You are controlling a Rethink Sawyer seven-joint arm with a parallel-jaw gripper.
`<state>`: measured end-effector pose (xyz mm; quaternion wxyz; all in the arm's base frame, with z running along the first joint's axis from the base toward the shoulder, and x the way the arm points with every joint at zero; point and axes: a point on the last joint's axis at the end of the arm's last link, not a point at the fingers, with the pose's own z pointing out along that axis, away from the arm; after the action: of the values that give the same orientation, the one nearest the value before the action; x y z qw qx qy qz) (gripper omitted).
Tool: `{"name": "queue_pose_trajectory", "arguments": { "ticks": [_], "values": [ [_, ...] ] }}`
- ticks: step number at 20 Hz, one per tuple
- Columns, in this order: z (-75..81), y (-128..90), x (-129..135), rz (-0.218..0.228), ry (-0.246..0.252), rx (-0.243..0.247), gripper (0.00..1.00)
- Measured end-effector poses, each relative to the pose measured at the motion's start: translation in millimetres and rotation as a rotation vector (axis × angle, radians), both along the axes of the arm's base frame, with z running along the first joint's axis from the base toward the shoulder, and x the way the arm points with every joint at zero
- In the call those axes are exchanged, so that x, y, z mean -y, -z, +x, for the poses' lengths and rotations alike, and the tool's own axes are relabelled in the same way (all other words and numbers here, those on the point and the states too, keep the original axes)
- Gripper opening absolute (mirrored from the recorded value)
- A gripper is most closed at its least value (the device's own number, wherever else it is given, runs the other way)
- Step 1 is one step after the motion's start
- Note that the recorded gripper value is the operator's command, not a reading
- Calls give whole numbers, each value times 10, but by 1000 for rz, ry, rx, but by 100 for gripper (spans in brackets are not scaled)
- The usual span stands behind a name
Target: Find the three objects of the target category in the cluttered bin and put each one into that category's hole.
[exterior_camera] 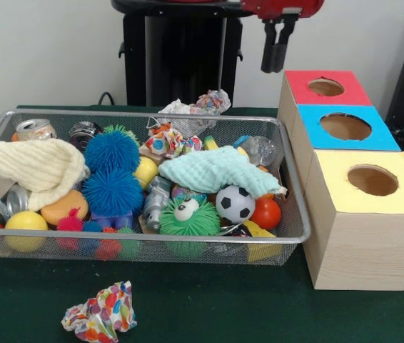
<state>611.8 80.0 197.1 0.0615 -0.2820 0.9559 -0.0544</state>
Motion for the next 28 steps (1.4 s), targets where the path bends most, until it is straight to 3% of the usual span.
{"name": "queue_pose_trajectory", "arguments": {
  "ticks": [1, 2, 14, 28],
  "values": [
    [6, -2, 38, 0, 6, 0, 0],
    [32, -13, 222, 2, 39, 3, 100],
    [72, -63, 578, 3, 97, 12, 100],
    [53, -11, 790, -15, 131, 2, 100]
  ]
}}
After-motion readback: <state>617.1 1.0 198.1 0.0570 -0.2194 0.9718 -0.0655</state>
